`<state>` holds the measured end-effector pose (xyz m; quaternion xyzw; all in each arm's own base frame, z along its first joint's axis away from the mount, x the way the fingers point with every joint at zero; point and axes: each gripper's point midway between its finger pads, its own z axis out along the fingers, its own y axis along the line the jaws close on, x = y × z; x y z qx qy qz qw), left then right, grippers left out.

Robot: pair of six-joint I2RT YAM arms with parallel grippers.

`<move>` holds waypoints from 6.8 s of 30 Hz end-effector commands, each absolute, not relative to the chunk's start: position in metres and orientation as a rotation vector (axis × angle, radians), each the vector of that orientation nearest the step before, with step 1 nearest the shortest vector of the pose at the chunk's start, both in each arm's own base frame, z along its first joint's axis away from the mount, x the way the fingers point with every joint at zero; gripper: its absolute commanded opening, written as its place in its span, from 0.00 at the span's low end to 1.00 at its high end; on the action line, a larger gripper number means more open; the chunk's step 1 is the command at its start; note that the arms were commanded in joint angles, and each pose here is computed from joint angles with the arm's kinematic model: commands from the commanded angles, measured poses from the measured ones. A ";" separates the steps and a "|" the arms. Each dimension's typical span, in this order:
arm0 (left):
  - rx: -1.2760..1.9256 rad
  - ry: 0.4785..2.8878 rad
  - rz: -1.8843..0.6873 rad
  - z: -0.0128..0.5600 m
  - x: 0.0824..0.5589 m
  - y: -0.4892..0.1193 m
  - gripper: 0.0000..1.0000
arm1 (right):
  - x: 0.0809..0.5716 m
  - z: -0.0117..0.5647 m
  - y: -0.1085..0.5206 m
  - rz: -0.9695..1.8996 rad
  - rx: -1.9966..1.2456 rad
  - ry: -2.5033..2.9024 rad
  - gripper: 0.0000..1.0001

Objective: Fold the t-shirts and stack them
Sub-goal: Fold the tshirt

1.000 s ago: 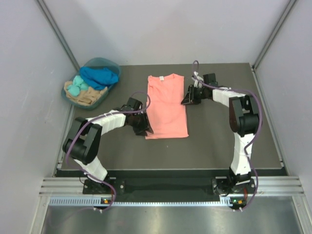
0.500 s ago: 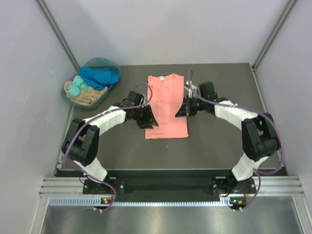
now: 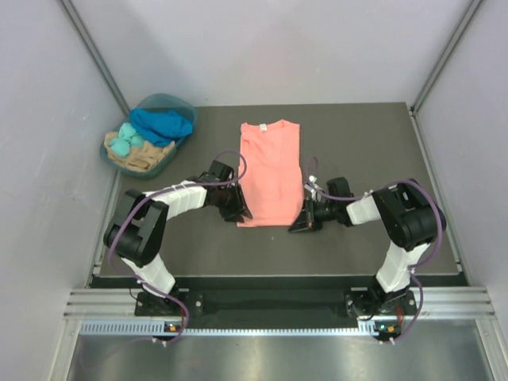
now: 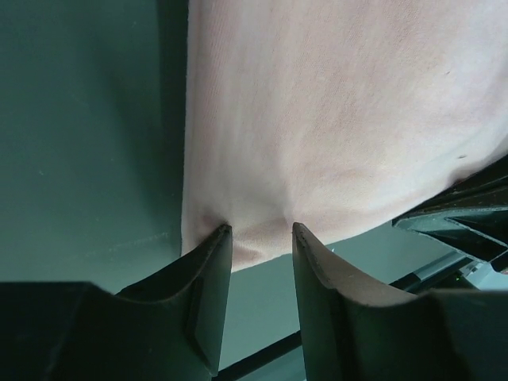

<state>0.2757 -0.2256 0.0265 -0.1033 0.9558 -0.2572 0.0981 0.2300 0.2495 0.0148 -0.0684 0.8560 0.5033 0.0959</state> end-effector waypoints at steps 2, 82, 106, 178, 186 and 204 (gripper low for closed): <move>-0.325 2.863 -0.581 0.005 0.267 -0.203 0.42 | 0.243 0.044 0.253 1.488 -0.328 2.385 0.01; -0.254 2.920 -0.531 0.004 0.241 -0.173 0.00 | 0.232 -0.009 0.182 0.794 0.025 2.755 0.06; -0.290 2.948 -0.688 0.013 0.175 -0.179 0.40 | 0.159 -0.010 0.181 0.850 0.045 2.785 0.37; -0.258 2.854 -0.654 0.042 0.185 -0.204 0.00 | 0.146 0.013 0.180 0.888 0.021 2.661 0.00; -0.239 2.844 -0.688 0.053 0.184 -0.207 0.00 | 0.145 0.026 0.180 0.906 0.019 2.594 0.00; -0.190 2.804 -0.740 0.080 0.198 -0.219 0.00 | 0.157 0.057 0.187 0.936 -0.005 2.507 0.00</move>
